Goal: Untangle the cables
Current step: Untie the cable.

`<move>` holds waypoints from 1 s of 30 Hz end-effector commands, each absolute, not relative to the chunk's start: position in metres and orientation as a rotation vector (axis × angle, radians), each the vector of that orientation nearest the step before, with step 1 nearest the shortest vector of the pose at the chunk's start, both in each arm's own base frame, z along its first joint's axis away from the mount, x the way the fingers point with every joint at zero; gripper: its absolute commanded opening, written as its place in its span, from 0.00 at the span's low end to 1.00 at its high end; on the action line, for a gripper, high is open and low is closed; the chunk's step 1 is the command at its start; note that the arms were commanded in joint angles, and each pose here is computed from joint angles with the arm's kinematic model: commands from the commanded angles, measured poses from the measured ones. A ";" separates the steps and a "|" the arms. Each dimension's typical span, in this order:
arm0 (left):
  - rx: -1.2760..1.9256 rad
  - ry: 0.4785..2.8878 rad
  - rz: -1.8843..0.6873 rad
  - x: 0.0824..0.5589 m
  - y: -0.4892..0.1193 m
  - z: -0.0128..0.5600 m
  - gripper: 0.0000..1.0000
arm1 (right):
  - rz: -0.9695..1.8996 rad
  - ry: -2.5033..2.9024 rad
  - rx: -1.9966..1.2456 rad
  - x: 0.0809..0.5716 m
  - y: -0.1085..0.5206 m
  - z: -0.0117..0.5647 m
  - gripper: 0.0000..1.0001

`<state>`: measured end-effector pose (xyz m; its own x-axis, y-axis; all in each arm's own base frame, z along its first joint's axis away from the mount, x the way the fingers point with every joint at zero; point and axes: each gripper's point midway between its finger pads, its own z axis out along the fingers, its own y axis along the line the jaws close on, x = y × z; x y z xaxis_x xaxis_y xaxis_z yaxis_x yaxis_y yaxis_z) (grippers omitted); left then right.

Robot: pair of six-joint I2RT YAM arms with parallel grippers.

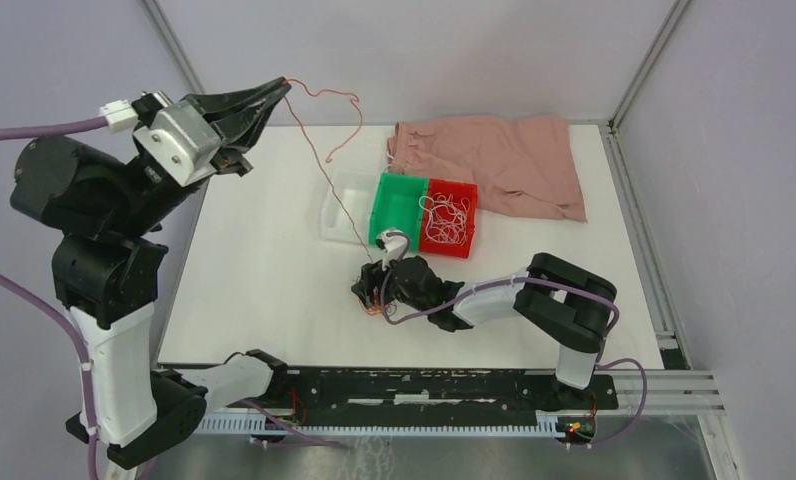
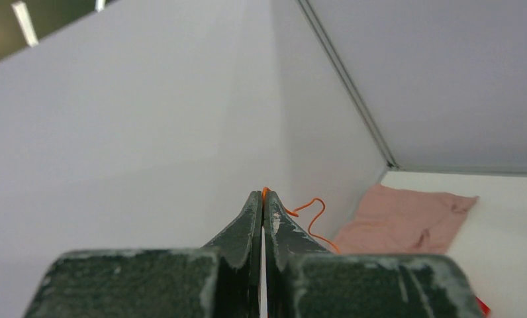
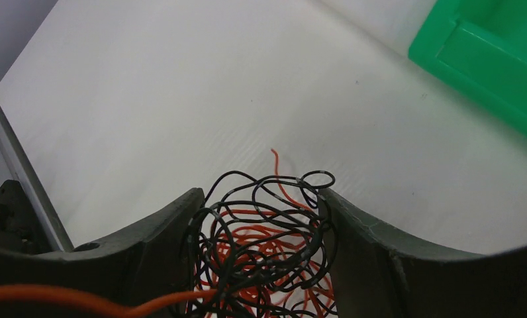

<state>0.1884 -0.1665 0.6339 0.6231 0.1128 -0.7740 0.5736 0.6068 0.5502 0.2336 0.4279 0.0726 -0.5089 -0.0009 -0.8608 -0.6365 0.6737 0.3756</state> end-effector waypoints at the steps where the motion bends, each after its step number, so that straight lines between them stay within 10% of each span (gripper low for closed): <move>1: 0.751 0.627 -0.073 0.164 -0.129 0.711 0.03 | 0.913 1.918 -0.380 0.242 0.430 0.085 0.70; 30: 0.209 -0.109 0.446 0.036 -0.026 0.847 0.03 | 0.932 1.965 -0.294 0.232 0.411 0.063 0.91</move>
